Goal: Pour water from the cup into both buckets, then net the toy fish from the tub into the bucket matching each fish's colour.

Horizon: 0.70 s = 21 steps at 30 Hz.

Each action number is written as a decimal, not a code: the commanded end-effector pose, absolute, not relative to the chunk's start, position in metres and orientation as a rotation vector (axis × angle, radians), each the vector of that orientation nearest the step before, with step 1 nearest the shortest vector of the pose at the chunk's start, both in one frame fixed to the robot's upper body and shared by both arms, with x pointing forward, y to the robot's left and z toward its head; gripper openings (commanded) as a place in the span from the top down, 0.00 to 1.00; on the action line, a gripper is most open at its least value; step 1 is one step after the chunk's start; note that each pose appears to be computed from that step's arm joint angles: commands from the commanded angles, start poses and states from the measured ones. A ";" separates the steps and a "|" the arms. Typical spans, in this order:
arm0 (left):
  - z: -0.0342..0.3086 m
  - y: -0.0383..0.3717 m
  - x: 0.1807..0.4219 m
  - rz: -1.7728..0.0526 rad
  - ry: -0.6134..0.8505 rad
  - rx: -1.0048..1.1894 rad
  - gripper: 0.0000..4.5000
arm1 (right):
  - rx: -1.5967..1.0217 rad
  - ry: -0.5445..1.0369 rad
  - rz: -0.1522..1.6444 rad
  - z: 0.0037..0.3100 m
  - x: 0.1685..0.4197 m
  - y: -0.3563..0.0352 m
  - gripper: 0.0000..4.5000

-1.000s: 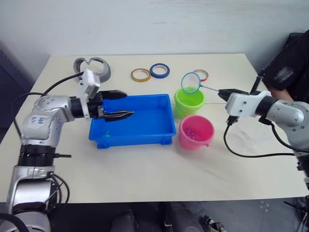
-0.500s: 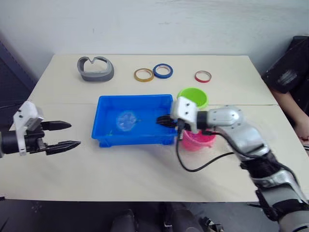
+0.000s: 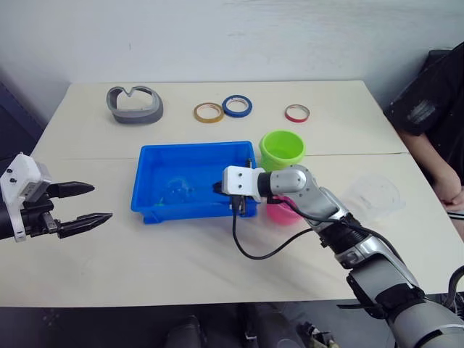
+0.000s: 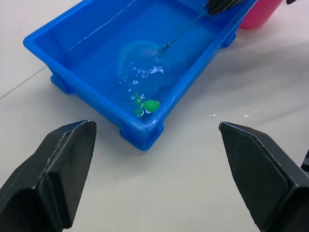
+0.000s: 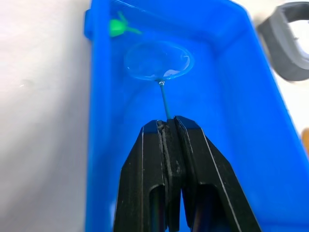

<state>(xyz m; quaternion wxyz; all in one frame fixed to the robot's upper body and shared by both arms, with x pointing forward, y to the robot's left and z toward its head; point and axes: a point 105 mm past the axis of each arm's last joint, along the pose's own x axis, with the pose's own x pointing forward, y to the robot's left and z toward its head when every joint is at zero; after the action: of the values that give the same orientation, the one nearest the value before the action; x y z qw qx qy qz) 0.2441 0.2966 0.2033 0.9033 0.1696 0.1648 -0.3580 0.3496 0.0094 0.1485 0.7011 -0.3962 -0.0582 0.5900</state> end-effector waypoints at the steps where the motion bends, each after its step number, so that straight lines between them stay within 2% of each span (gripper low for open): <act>1: 0.215 0.298 0.243 -0.721 0.296 0.365 0.01 | -0.854 -0.197 1.367 0.162 0.339 0.023 1.00; 9: 0.218 0.295 0.247 -0.724 0.272 0.357 0.01 | -0.750 -0.187 1.362 0.167 0.340 0.033 1.00; 11: 0.216 0.296 0.247 -0.728 0.280 0.357 0.01 | -0.825 -0.234 1.334 0.169 0.343 0.032 1.00; 21: 0.215 0.300 0.251 -0.721 0.292 0.365 0.01 | -0.963 -0.250 1.272 0.159 0.359 0.021 1.00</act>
<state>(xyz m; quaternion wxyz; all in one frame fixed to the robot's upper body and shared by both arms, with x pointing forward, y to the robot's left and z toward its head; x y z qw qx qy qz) 0.2497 0.3010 0.2051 0.9097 0.1630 0.1556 -0.3489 0.3612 0.0168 0.1498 0.7004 -0.4232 -0.0849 0.5685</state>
